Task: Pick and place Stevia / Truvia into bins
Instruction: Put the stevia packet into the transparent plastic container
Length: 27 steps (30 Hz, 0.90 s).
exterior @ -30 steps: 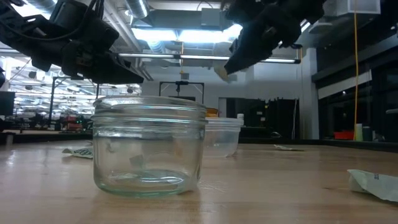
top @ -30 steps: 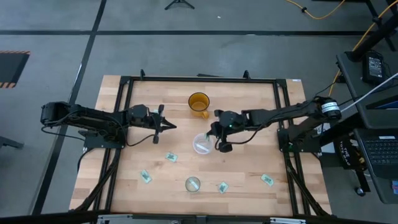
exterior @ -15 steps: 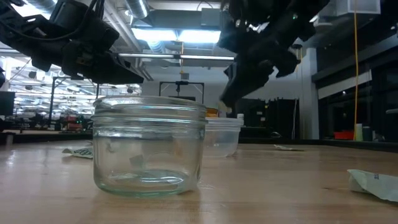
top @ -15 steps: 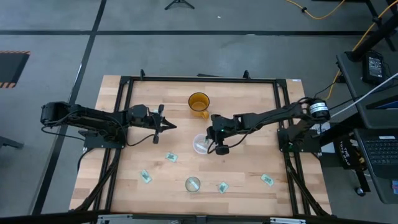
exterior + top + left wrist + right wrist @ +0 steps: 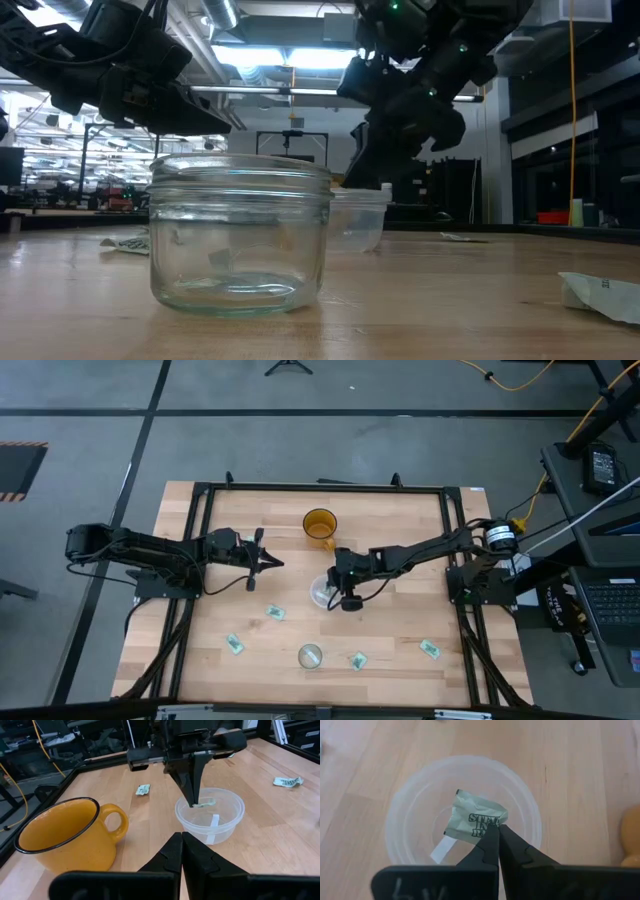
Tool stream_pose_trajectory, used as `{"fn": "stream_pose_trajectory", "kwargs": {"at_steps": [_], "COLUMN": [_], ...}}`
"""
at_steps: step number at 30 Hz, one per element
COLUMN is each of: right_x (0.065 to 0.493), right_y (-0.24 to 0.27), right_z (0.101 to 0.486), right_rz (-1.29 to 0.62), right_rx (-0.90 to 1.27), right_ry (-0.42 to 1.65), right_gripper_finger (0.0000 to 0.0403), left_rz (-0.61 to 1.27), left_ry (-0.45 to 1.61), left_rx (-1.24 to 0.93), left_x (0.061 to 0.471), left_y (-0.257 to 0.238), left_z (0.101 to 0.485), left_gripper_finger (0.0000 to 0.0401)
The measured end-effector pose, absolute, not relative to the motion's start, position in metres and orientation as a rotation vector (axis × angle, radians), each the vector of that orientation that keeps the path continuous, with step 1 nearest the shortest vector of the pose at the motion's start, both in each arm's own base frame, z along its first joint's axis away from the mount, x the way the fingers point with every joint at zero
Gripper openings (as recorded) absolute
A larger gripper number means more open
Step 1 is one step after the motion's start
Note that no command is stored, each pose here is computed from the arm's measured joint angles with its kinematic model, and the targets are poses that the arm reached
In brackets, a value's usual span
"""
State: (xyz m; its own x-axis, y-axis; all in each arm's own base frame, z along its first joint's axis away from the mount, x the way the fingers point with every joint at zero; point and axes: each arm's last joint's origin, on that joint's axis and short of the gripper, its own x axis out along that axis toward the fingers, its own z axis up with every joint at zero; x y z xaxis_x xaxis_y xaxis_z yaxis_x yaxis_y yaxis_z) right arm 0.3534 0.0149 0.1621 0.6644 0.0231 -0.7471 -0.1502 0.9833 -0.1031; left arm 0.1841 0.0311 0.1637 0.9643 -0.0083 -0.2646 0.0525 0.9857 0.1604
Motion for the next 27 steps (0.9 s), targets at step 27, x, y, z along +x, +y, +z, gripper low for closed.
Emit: {"fn": "stream_pose_trajectory", "kwargs": {"at_steps": [27], "right_x": [0.3549], "right_y": [0.0150], "right_z": [0.1585], "right_rz": [0.092], "right_rx": [-0.147], "right_ry": [0.841], "right_gripper_finger": [0.0079], "left_rz": [-0.031], "left_ry": [0.266], "left_rx": [0.165], "left_x": [0.1841], "left_y": [0.0311], "left_z": [0.1637], "left_gripper_finger": [0.0003]}}
